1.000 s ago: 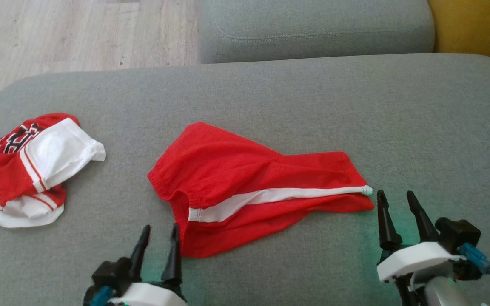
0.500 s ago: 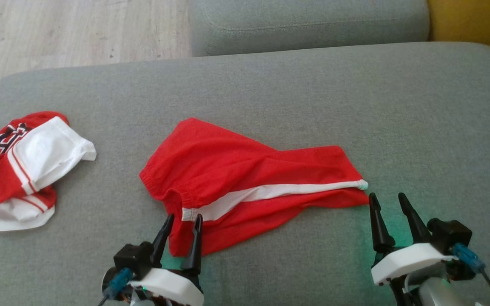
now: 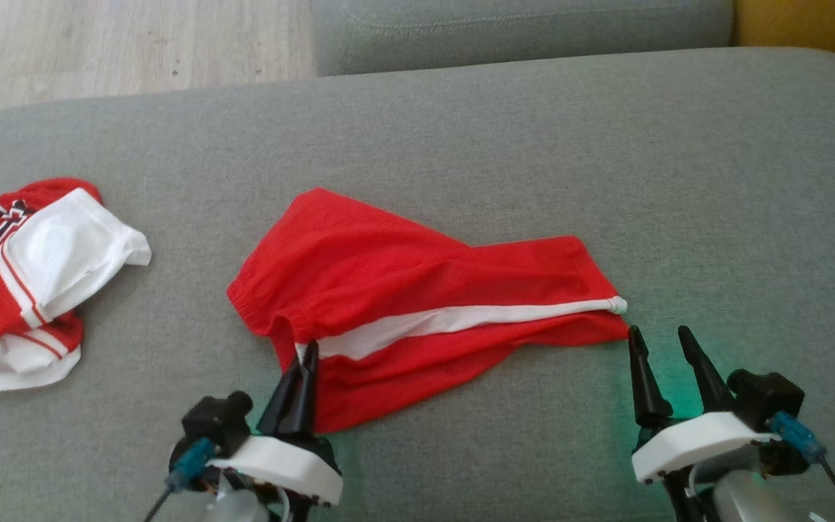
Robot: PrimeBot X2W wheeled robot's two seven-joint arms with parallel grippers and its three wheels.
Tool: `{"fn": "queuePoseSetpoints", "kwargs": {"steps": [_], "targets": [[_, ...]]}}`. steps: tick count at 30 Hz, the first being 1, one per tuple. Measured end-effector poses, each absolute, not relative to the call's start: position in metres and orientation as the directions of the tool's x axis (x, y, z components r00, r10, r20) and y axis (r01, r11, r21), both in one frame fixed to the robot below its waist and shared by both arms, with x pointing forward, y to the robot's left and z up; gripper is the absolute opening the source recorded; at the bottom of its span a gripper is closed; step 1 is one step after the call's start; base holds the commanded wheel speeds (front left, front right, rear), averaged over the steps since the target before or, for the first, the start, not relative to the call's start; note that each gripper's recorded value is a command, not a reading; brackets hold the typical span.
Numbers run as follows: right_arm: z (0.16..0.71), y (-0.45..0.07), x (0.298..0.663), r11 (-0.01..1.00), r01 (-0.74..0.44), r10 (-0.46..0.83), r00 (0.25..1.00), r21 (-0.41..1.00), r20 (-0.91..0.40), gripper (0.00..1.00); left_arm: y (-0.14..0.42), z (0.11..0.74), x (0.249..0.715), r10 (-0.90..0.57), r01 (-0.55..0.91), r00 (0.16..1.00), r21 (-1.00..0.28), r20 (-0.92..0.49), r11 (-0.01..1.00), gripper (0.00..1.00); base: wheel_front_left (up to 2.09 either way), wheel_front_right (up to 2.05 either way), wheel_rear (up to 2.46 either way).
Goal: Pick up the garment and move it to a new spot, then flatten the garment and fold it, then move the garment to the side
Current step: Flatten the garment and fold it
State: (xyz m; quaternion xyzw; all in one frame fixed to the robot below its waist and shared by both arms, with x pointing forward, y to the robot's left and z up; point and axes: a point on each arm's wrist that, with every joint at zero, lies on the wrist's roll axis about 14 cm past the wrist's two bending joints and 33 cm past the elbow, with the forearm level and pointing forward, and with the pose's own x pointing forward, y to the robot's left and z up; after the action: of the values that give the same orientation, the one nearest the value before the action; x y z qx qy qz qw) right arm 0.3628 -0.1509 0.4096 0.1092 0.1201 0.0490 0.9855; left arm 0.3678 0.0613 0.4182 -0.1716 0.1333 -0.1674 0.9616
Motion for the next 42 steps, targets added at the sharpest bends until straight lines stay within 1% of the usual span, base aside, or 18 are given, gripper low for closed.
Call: {"fn": "queuePoseSetpoints", "kwargs": {"steps": [6,9,17,24,31,33,34,35,36,37,38,40,42], "targets": [[0.404,-0.131,0.369,0.95,-0.097,0.173,0.956,0.298,-0.239,1.0,0.08,0.42,0.374,-0.312,0.229,0.931,-0.362,-0.191,0.904,0.0,0.0,0.0,0.0],[0.4,-0.122,0.374,0.944,-0.112,0.197,0.947,0.311,-0.254,1.0,0.088,0.419,0.375,-0.287,0.204,0.938,-0.36,-0.195,0.91,0.0,0.0,0.0,0.0],[0.393,-0.119,0.394,0.942,-0.137,0.227,0.932,0.307,-0.281,1.0,0.096,0.412,0.375,-0.265,0.176,0.94,-0.357,-0.215,0.917,0.0,0.0,0.0,0.0],[0.383,-0.106,0.395,0.932,-0.16,0.267,0.91,0.324,-0.318,1.0,0.095,0.408,0.375,-0.267,0.174,0.937,-0.359,-0.226,0.917,0.0,0.0,0.0,0.0],[0.382,-0.106,0.402,0.932,-0.168,0.275,0.905,0.32,-0.324,1.0,0.095,0.405,0.374,-0.269,0.173,0.934,-0.36,-0.234,0.917,0.0,0.0,0.0,0.0],[0.381,-0.105,0.401,0.932,-0.171,0.278,0.902,0.32,-0.329,0.84,0.095,0.404,0.374,-0.268,0.172,0.934,-0.36,-0.237,0.917,0.0,0.0,0.0,0.0],[0.38,-0.105,0.401,0.931,-0.171,0.28,0.902,0.322,-0.33,0.84,0.095,0.404,0.374,-0.268,0.171,0.934,-0.36,-0.238,0.917,0.0,0.0,0.0,0.0],[0.38,-0.104,0.401,0.93,-0.171,0.281,0.901,0.325,-0.331,0.7,0.095,0.403,0.374,-0.267,0.17,0.934,-0.36,-0.239,0.917,0.0,0.0,0.0,0.0],[0.379,-0.104,0.401,0.93,-0.173,0.283,0.9,0.325,-0.332,0.45,0.095,0.403,0.374,-0.267,0.169,0.934,-0.36,-0.24,0.917,0.0,0.0,0.0,0.0],[0.379,-0.103,0.401,0.93,-0.173,0.284,0.899,0.325,-0.333,0.32,0.096,0.403,0.374,-0.266,0.169,0.934,-0.36,-0.24,0.917,0.0,0.0,0.0,0.0],[0.379,-0.103,0.401,0.929,-0.173,0.285,0.898,0.327,-0.334,0.17,0.096,0.403,0.374,-0.265,0.168,0.934,-0.36,-0.241,0.918,0.0,0.0,0.0,0.0],[0.378,-0.102,0.401,0.928,-0.171,0.285,0.898,0.332,-0.335,0.0,0.096,0.403,0.374,-0.264,0.167,0.934,-0.36,-0.24,0.918,0.0,0.0,0.0,0.0],[0.383,-0.103,0.404,0.927,-0.172,0.283,0.904,0.335,-0.32,0.0,0.096,0.405,0.376,-0.264,0.169,0.936,-0.359,-0.235,0.918,0.0,0.0,0.0,0.0]]}}
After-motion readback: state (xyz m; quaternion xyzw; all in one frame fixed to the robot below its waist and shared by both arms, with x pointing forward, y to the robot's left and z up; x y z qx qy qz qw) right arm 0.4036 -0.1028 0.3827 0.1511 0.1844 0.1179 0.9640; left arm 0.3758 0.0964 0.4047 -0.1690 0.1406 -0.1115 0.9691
